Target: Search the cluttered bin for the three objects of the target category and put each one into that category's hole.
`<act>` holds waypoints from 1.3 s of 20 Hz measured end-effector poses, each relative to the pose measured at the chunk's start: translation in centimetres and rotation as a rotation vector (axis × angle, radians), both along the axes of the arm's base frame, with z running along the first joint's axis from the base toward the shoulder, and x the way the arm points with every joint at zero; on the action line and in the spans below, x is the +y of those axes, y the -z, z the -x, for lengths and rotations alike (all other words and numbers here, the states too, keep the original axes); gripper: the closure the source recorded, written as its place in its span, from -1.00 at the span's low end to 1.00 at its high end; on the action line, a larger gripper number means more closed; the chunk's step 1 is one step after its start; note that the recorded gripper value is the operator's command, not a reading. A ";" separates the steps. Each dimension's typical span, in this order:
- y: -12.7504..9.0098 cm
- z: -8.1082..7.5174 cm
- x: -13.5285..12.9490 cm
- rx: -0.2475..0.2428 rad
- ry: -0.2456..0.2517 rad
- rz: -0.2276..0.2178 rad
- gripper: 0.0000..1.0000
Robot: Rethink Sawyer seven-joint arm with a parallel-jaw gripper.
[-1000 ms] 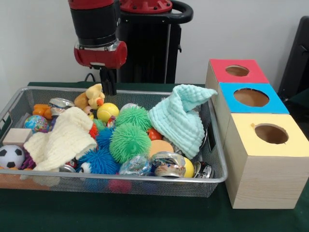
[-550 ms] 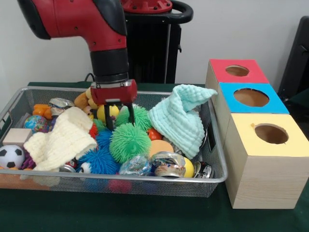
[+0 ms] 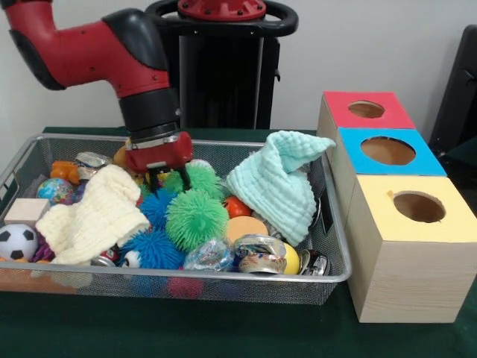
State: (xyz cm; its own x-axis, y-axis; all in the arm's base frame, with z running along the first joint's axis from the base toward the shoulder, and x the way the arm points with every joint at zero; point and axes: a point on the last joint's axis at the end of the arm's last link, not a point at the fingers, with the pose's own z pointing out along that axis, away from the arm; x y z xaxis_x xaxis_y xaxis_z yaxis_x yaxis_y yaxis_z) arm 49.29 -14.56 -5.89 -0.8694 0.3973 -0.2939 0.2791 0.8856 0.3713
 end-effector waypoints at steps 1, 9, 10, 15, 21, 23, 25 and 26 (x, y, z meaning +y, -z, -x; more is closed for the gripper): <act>0.1 0.5 -1.6 0.014 0.036 -0.032 -1.00; 0.0 3.3 -7.2 0.097 0.080 -0.087 -1.00; -0.1 3.4 -7.3 0.099 0.071 -0.083 -1.00; -0.8 3.4 -6.6 0.096 0.019 -0.051 -1.00; -1.8 3.1 -2.9 0.114 -0.114 0.026 -1.00; -1.9 2.8 0.4 0.120 -0.204 0.093 -1.00; -2.0 2.0 4.0 0.096 -0.282 0.153 -1.00; -2.2 1.6 5.5 0.079 -0.309 0.172 -1.00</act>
